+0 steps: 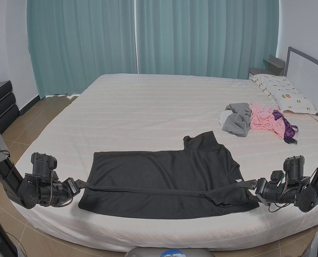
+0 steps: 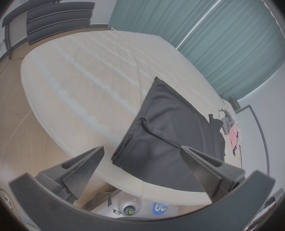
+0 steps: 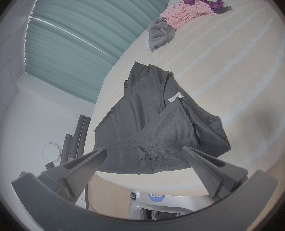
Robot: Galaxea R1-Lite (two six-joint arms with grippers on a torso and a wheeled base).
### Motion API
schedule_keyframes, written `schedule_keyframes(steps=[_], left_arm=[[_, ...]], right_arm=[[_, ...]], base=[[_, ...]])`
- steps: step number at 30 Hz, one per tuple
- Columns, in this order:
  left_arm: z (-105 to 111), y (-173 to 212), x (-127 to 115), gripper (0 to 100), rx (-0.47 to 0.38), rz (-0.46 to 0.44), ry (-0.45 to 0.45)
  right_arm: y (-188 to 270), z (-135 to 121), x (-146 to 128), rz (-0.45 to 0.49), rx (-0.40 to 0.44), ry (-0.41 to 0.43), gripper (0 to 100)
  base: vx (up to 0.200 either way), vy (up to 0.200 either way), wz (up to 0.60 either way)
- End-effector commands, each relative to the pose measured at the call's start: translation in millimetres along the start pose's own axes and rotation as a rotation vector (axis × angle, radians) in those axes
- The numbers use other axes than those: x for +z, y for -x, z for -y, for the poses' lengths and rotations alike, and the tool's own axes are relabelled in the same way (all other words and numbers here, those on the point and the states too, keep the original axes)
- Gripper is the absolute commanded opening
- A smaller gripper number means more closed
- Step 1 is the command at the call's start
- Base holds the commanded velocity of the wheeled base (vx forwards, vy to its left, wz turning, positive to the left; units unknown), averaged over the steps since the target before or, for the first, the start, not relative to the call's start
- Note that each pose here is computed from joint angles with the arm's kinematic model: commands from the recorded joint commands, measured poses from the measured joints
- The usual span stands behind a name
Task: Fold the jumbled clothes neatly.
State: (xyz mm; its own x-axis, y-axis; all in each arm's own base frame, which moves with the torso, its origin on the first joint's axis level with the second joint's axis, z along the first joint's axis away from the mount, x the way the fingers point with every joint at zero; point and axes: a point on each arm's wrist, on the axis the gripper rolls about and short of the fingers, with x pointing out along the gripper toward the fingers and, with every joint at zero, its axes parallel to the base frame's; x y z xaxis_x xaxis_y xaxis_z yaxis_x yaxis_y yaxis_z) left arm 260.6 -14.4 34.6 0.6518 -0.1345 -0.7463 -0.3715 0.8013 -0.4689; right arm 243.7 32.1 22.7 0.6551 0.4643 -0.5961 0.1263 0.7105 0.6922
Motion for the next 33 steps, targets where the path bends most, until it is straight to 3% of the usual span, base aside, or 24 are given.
schedule_keyframes(steps=[1, 6, 14, 21, 33], left_arm=[[8.4, -26.1, -2.3, 100, 0.004, -0.045, -0.023], [21.6, -56.9, 8.5, 100, -0.011, -0.039, 0.047], [44.7, -70.8, 21.6, 100, -0.012, -0.070, 0.065], [50.3, -88.6, 29.2, 100, 0.008, -0.086, 0.091], [52.6, -101.2, 56.4, 100, -0.001, -0.015, 0.267]], right_arm=[[-2.5, 2.6, -2.4, -0.015, -0.010, -0.003, 100], [-2.7, 2.6, -4.1, -0.021, -0.011, -0.002, 100], [-2.8, 3.1, -4.0, -0.021, -0.012, -0.002, 100], [-5.5, 5.3, -4.7, -0.029, -0.021, -0.005, 100], [-10.0, 9.8, -6.3, -0.019, -0.014, -0.001, 100]], base=[[0.000, 0.000, 0.00], [0.000, 0.000, 0.00], [0.000, 0.000, 0.00], [0.000, 0.000, 0.00], [0.000, 0.000, 0.00]])
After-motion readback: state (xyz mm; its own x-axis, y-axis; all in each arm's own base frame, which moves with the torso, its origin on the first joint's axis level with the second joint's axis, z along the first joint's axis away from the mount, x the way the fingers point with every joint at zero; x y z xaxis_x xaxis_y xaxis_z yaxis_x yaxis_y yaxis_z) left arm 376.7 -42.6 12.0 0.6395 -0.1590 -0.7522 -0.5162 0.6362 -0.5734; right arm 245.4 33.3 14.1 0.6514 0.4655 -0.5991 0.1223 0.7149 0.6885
